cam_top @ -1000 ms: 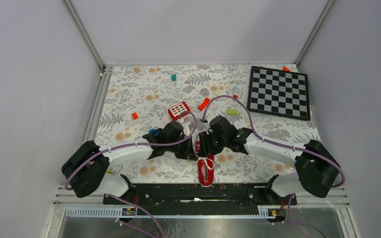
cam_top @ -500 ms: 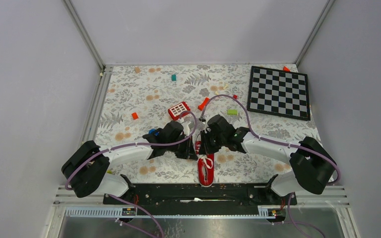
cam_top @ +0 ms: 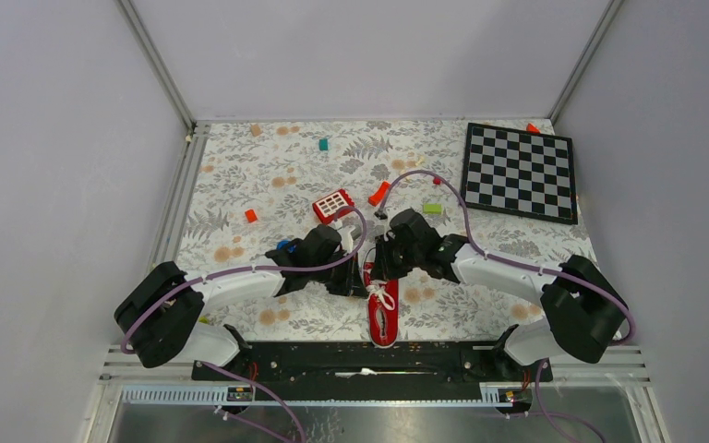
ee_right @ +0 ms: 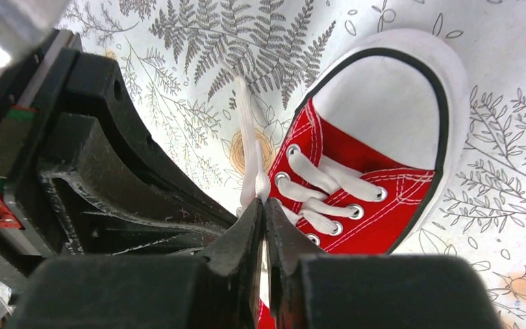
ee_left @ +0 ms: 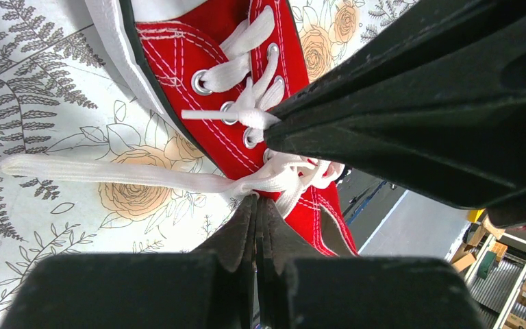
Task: Tie the shoes
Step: Tie the shoelace on the shoe.
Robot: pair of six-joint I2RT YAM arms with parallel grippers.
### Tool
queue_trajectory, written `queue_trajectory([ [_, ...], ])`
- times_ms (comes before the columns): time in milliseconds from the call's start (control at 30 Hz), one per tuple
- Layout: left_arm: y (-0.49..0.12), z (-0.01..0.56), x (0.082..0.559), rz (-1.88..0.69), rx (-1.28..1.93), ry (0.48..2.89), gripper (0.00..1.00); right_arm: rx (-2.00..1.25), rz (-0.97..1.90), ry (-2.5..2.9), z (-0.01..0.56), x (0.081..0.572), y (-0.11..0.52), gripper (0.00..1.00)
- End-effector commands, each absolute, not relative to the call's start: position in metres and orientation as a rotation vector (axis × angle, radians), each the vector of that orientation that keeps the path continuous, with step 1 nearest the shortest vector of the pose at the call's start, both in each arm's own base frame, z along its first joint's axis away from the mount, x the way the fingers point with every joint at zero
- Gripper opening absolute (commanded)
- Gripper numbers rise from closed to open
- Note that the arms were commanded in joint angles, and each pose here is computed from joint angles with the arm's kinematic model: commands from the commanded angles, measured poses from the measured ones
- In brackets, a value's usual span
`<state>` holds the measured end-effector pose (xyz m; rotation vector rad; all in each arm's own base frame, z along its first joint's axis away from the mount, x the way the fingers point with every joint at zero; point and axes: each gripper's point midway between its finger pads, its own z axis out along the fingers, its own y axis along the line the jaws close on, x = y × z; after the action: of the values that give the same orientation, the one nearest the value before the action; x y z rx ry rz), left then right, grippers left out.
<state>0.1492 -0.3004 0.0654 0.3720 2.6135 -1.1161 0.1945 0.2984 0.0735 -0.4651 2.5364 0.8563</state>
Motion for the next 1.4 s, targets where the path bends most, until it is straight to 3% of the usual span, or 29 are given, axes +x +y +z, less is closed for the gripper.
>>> queue_trajectory([
  [0, -0.306, 0.071, 0.147, -1.172, 0.397, 2.576, 0.00, -0.403, 0.876, 2.458, 0.090, 0.213, 0.303, 0.11],
  [100, -0.307, 0.072, 0.148, -1.174, 0.397, 2.575, 0.00, -0.401, 0.894, 2.462, 0.089, 0.213, 0.306, 0.12],
  [267, -0.307, 0.072, 0.147, -1.174, 0.398, 2.576, 0.00, -0.398, 0.902, 2.474, 0.085, 0.211, 0.306, 0.00],
  [1367, -0.307, 0.076, 0.148, -1.185, 0.396, 2.556, 0.00, -0.223, 0.942, 2.367, 0.097, 0.264, 0.322, 0.00],
])
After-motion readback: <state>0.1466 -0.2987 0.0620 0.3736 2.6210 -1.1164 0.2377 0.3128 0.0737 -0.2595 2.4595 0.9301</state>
